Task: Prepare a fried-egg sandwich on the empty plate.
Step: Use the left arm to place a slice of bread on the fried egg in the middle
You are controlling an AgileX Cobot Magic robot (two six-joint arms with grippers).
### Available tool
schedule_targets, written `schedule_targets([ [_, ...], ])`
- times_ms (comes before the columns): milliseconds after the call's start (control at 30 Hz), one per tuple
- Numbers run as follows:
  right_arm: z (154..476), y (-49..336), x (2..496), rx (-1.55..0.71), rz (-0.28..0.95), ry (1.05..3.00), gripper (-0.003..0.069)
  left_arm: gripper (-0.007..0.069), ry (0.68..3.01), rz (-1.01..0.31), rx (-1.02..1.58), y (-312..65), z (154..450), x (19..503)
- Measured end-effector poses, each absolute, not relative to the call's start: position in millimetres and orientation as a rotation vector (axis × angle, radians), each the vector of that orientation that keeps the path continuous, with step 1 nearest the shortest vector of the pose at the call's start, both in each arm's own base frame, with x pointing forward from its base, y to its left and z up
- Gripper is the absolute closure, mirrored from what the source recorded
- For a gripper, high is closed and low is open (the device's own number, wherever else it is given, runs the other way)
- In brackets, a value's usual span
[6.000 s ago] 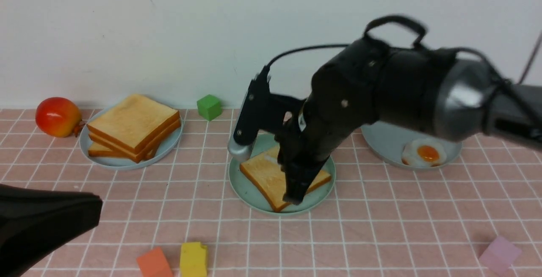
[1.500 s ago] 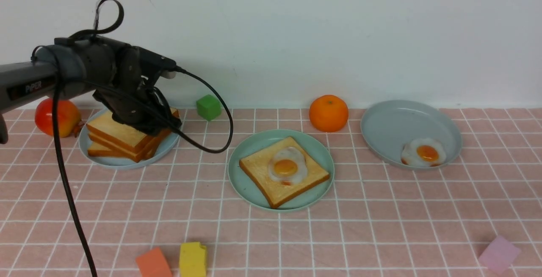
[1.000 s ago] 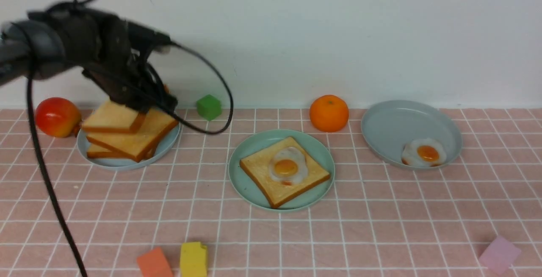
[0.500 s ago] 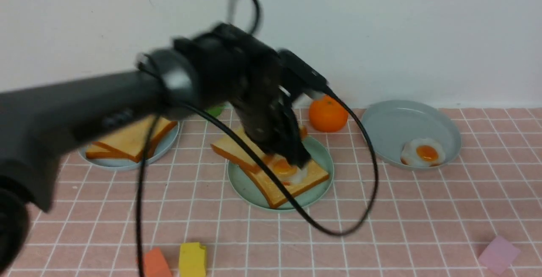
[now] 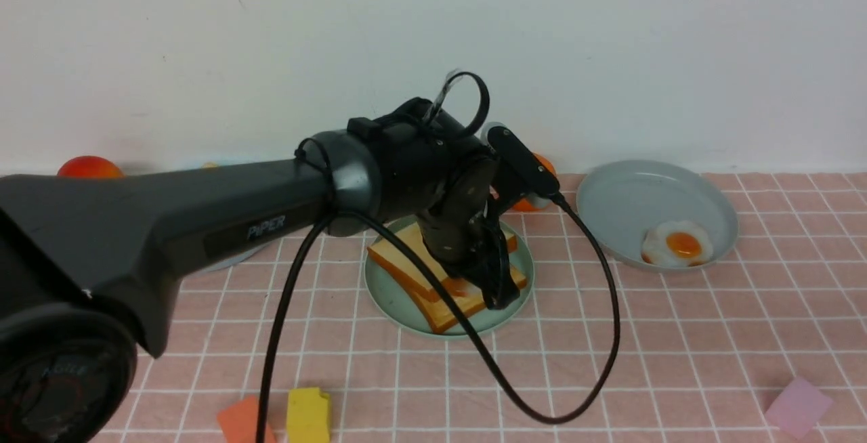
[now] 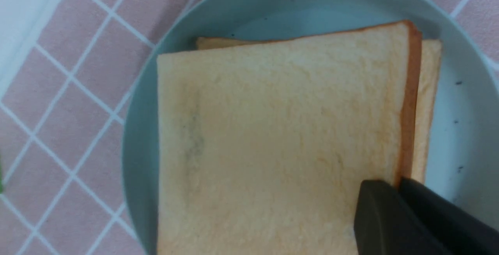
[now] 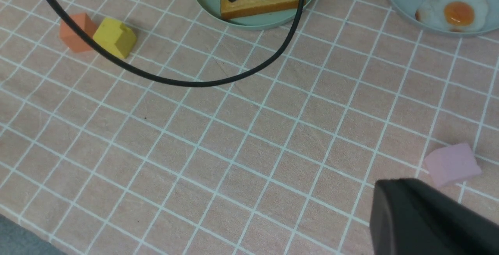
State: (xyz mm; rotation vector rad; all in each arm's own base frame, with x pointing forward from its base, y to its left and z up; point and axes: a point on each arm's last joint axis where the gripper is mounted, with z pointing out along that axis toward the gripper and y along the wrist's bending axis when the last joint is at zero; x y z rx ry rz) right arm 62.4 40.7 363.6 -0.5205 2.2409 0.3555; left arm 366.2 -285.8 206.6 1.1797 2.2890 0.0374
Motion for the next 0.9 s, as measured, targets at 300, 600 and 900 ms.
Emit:
schedule_targets([
  [300, 364, 41, 62, -0.520, 0.356, 2.241, 0.0627, 0.0620, 2.297, 0.014, 1.191, -287, 204, 365],
  [600, 364, 41, 62, -0.521, 0.357, 2.241, 0.0622, 0.0433, 2.331, -0.021, 1.178, -290, 193, 365],
  [900, 364, 41, 62, -0.521, 0.359, 2.242, 0.0613, 0.0284, 2.321, -0.039, 1.162, -290, 201, 364],
])
